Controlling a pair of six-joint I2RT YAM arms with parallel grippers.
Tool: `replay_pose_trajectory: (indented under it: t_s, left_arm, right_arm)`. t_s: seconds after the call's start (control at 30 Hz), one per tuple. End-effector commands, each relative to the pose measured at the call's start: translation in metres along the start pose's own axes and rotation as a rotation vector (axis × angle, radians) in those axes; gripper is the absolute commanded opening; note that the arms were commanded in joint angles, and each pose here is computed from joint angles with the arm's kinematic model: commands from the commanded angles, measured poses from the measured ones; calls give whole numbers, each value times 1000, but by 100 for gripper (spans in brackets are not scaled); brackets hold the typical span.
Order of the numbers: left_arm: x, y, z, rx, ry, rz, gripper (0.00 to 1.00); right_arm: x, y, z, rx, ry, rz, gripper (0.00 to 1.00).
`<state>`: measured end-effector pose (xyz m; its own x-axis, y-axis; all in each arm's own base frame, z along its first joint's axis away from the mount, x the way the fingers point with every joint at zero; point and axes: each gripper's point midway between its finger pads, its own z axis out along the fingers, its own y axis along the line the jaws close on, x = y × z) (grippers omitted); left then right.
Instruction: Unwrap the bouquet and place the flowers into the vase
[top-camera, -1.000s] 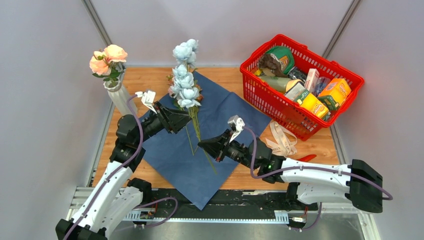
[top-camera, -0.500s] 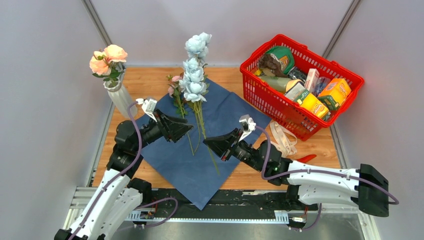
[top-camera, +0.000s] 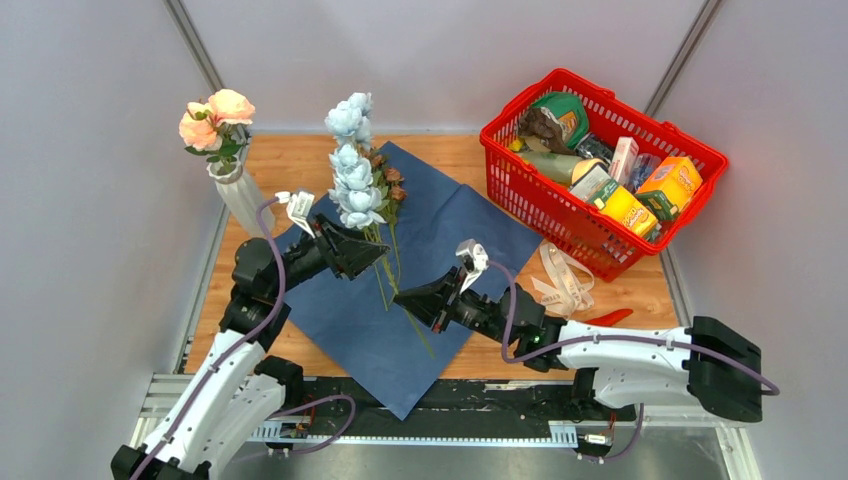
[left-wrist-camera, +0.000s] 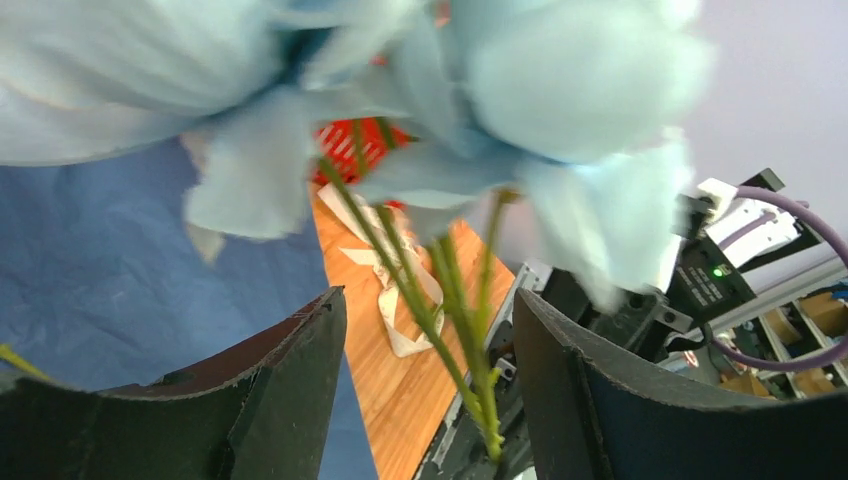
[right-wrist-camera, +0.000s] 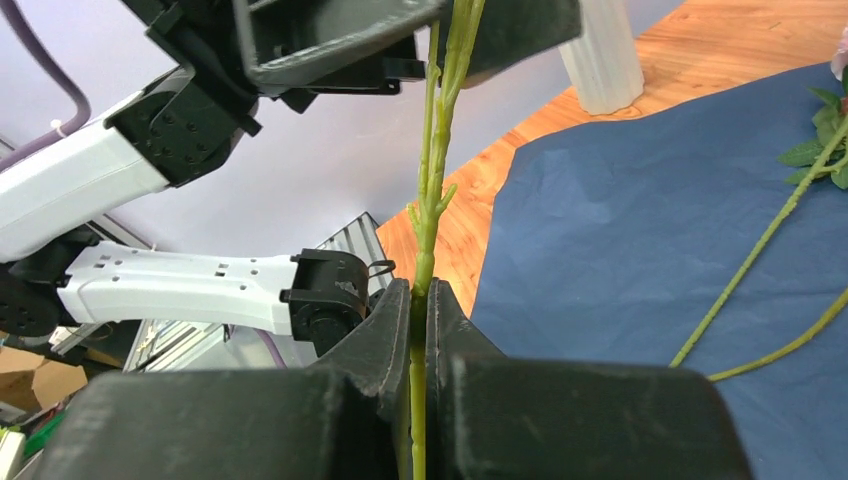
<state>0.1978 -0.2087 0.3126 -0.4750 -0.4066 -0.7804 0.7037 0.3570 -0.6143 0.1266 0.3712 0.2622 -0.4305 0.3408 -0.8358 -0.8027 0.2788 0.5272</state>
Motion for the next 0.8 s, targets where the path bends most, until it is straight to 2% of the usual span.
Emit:
replay_pose_trajectory:
  t_s: [0.0,0.23,0.3,0.33,0.37,0.4,0.5,0.57,0.67,0.7,0.73,0.77]
  left_arm:
    - [-8,-2,6,19,-23,2,67]
    - [-15,-2,5,4,-61,19,54]
    - [-16,-3,5,7,-64,23,41]
    - [-17,-3,6,13,-66,29,14]
    - [-16,-3,6,16,-60,33,0]
    - [-15,-2,7,13,-58,34,0]
    - [-18,6,7,-14,-76,105,0]
    - [-27,14,6,-63,-107,195,0]
    - [-59,34,-1,-222,-186,428,0]
    - [-65,41,-4,-271,-196,480,0]
    - [-84,47,-10,-344,-235,571,0]
    - [-91,51,-12,-384,-246,619,0]
  right_arm:
    - [-11,14,1,-72,-59,-28,0]
    - [9,-1,2,-24,-13,-36,0]
    - [13,-7,4,-4,-6,-38,0]
    - [16,-10,5,6,-1,-40,0]
    - [18,-11,6,13,4,-40,0]
    - [19,-13,7,19,9,-38,4]
    - [25,-19,10,54,33,-41,27]
    - [25,-22,10,71,42,-41,56]
    - [25,-28,6,108,49,-45,87]
    - [23,-30,4,122,42,-46,96]
    - [23,-32,2,129,42,-49,100]
    - [21,-33,0,139,32,-50,100]
